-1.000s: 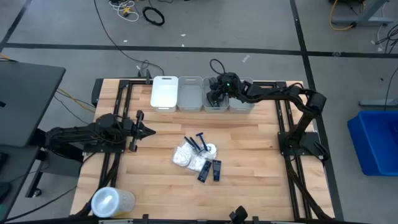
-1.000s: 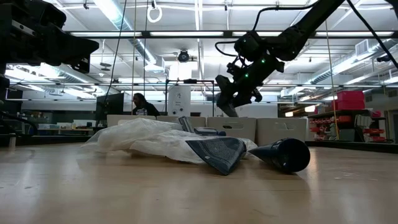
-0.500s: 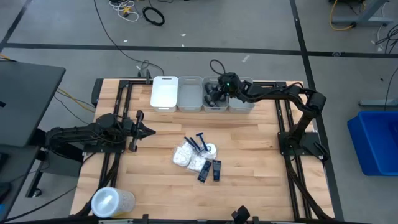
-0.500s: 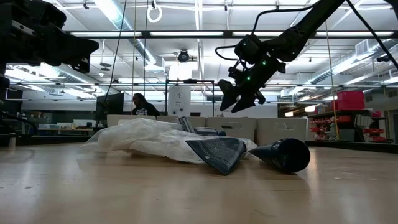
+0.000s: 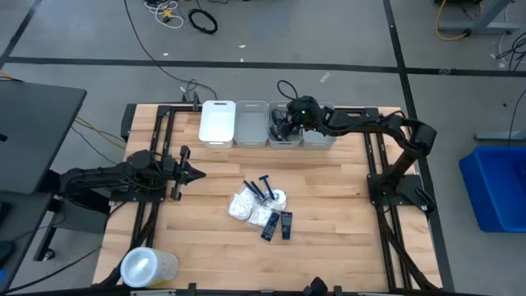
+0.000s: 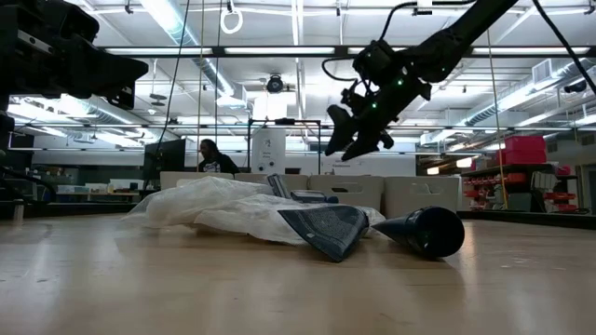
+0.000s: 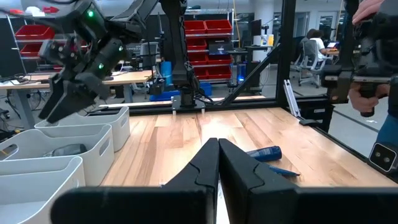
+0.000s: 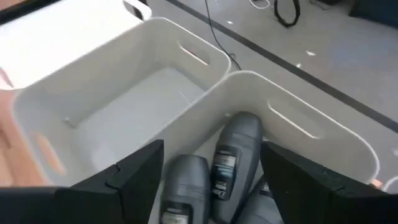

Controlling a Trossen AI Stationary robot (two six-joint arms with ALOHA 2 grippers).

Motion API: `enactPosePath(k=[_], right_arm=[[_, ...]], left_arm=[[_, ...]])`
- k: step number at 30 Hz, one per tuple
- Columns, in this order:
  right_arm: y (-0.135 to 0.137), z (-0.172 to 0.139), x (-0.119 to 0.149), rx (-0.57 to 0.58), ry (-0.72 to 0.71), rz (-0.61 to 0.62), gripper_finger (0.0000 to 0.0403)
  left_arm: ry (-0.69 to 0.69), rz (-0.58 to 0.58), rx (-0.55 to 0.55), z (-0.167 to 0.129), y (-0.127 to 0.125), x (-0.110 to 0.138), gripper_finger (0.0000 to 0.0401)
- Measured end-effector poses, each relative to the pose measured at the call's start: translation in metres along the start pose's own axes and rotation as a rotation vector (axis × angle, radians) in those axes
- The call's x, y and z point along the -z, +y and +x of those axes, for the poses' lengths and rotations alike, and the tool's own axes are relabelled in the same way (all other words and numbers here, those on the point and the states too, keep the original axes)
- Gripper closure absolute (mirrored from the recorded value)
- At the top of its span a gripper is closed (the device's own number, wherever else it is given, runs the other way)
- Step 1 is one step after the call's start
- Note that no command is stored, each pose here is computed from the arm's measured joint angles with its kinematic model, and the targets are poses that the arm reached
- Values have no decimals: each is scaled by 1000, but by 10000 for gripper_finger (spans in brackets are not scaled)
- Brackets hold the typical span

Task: Pick & Place Travel size toiletries
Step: Put the blue shave cream into the right gray bin

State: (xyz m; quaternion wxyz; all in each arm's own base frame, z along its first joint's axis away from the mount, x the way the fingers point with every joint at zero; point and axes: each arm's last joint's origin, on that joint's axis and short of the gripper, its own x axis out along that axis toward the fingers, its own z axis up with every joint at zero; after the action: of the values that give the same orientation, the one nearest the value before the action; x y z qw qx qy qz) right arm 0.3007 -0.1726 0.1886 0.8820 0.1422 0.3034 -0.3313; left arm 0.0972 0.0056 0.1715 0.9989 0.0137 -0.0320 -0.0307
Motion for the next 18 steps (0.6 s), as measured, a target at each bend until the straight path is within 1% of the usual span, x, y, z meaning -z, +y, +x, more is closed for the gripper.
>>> enactPosePath(k=[5,9,13,16,18], right_arm=[[11,-16,-8,-49,-48,-86,141],[20,-26,-11,-78,-74,-117,149],[28,-32,-11,-100,-82,-152,156],[37,-34,-8,-123,-76,-213,160],[44,-35,-6,-163,-66,-254,163]], left_arm=[[0,0,0,0,0,0,385],[0,0,0,0,0,0,385],[0,0,0,0,0,0,385],[0,0,0,0,0,0,385],[0,0,0,0,0,0,385]])
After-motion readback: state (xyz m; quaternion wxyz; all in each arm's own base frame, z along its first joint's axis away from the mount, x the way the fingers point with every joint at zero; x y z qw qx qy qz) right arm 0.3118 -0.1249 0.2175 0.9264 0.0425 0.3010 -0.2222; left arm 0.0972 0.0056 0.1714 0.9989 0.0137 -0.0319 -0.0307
